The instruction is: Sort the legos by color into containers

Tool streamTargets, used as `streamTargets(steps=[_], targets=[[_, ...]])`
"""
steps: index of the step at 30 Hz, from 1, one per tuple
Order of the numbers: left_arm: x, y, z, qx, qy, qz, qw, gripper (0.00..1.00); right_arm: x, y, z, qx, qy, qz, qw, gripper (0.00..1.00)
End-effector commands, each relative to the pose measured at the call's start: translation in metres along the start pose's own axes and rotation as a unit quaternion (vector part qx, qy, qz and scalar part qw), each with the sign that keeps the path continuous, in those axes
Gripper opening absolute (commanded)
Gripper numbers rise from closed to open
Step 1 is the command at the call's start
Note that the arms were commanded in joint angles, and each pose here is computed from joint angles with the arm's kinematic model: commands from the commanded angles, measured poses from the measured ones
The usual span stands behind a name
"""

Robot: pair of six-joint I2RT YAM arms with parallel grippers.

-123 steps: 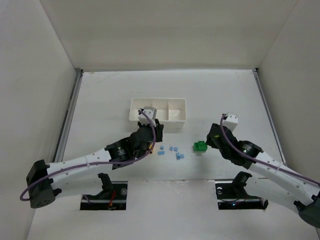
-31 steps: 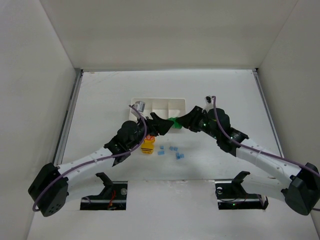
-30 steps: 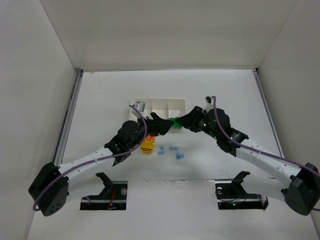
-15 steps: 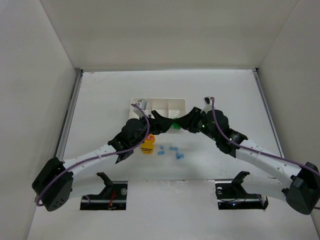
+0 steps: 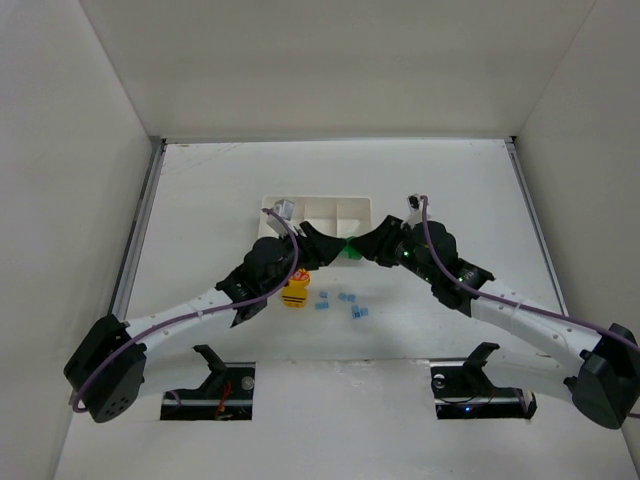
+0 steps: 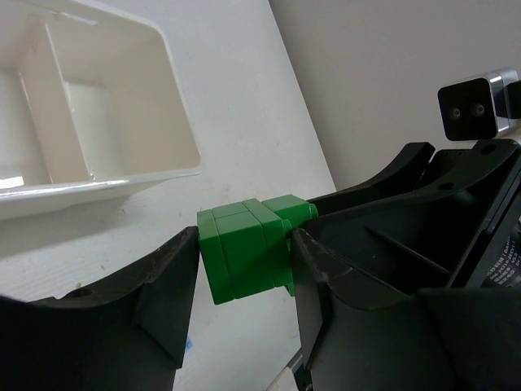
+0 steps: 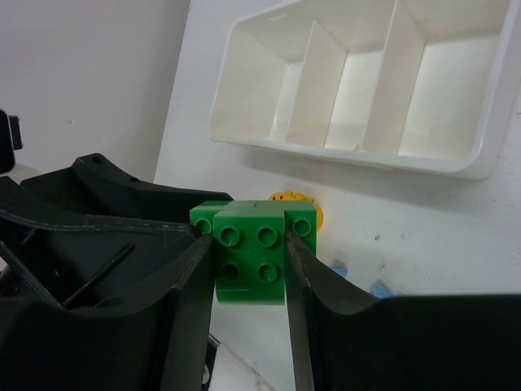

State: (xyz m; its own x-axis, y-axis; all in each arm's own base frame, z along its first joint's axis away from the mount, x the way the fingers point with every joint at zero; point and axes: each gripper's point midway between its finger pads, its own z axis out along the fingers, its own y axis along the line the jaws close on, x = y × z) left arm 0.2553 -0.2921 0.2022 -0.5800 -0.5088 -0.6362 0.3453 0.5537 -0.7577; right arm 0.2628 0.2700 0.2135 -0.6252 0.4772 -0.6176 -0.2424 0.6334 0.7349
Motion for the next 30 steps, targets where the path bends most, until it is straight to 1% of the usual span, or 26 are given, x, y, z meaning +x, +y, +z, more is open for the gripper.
streamTargets(steps=[1,9,19,21,23,26,30], targets=[[-0.022,-0.016,-0.002,0.017,-0.029,-0.006,0.999,0.24,-0.02,0.026,-0.001,-0.047,-0.042,0.0,0.998,0.28],[-0.028,0.004,-0.005,-0.004,-0.04,-0.01,0.999,0.18,-0.021,0.036,-0.003,-0.069,-0.035,0.005,0.997,0.28],[-0.047,0.034,-0.022,-0.035,-0.067,-0.01,0.997,0.15,-0.026,0.042,-0.006,-0.086,-0.031,0.008,0.996,0.27],[-0.052,0.036,-0.027,-0.037,-0.073,-0.012,0.997,0.15,-0.033,0.044,-0.009,-0.091,-0.039,0.009,0.995,0.27],[-0.059,0.034,-0.034,-0.032,-0.079,-0.018,0.996,0.15,-0.038,0.041,-0.011,-0.085,-0.046,0.006,0.995,0.27],[-0.076,0.02,-0.054,-0.013,-0.101,-0.024,0.995,0.15,-0.04,0.034,-0.003,-0.064,-0.046,-0.006,0.997,0.27],[-0.101,0.008,-0.083,-0.009,-0.141,-0.015,0.99,0.15,-0.042,0.02,0.026,-0.017,-0.048,-0.04,0.998,0.28]])
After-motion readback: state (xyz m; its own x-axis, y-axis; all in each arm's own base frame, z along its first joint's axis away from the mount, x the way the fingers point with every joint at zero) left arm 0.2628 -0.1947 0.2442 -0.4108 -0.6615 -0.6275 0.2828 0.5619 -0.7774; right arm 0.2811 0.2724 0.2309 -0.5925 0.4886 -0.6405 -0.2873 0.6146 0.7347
